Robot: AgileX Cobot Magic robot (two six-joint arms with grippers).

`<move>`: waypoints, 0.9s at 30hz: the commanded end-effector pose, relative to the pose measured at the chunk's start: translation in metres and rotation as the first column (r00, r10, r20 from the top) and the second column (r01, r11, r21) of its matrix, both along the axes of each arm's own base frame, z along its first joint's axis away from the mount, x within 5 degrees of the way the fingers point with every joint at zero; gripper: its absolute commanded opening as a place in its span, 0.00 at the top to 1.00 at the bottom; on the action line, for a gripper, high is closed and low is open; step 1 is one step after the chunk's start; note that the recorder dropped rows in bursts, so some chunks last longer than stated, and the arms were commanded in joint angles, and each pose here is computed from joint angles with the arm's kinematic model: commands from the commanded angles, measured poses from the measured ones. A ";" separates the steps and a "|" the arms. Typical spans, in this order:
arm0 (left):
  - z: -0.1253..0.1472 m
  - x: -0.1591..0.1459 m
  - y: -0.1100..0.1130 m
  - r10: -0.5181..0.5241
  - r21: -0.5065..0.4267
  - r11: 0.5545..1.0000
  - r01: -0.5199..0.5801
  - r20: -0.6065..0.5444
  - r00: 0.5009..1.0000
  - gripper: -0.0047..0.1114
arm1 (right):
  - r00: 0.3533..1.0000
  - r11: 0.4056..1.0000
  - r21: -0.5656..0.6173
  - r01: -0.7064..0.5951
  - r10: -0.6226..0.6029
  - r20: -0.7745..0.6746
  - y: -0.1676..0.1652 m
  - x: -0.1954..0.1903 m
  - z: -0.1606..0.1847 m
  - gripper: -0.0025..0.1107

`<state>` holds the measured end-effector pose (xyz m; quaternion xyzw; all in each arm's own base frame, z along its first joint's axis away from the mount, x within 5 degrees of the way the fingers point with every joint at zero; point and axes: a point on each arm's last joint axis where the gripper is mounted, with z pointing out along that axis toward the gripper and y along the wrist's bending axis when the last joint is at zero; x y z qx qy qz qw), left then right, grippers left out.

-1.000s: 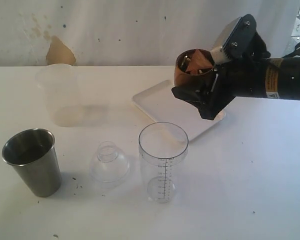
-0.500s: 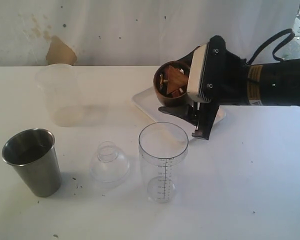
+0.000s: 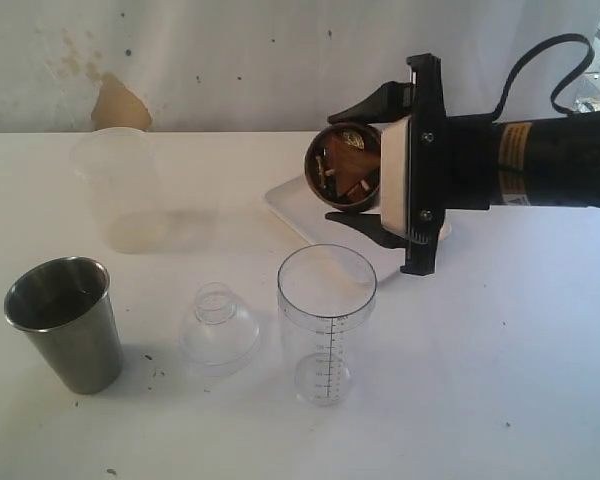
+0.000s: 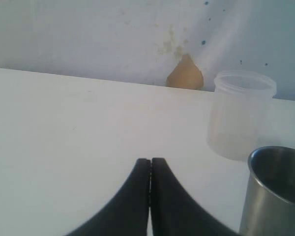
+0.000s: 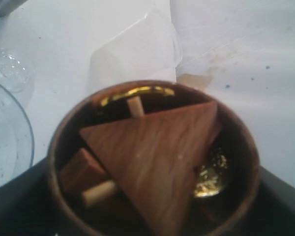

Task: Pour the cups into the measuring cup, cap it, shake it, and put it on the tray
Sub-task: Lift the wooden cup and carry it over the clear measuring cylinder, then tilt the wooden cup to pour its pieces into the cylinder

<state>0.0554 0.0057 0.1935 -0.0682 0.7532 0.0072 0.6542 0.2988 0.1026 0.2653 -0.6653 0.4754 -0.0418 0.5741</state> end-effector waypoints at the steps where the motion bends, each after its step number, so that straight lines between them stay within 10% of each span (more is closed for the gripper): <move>1: -0.002 0.000 0.000 -0.006 -0.001 1.000 0.006 -0.003 1.000 0.95 | 0.995 0.999 -0.054 -0.001 0.006 0.095 -0.002 0.000 0.010 0.98; 27: -0.002 0.000 0.000 -0.006 -0.001 1.000 0.006 -0.003 1.000 0.95 | 0.948 0.937 -0.350 -0.014 0.124 0.292 0.018 -0.004 0.006 0.98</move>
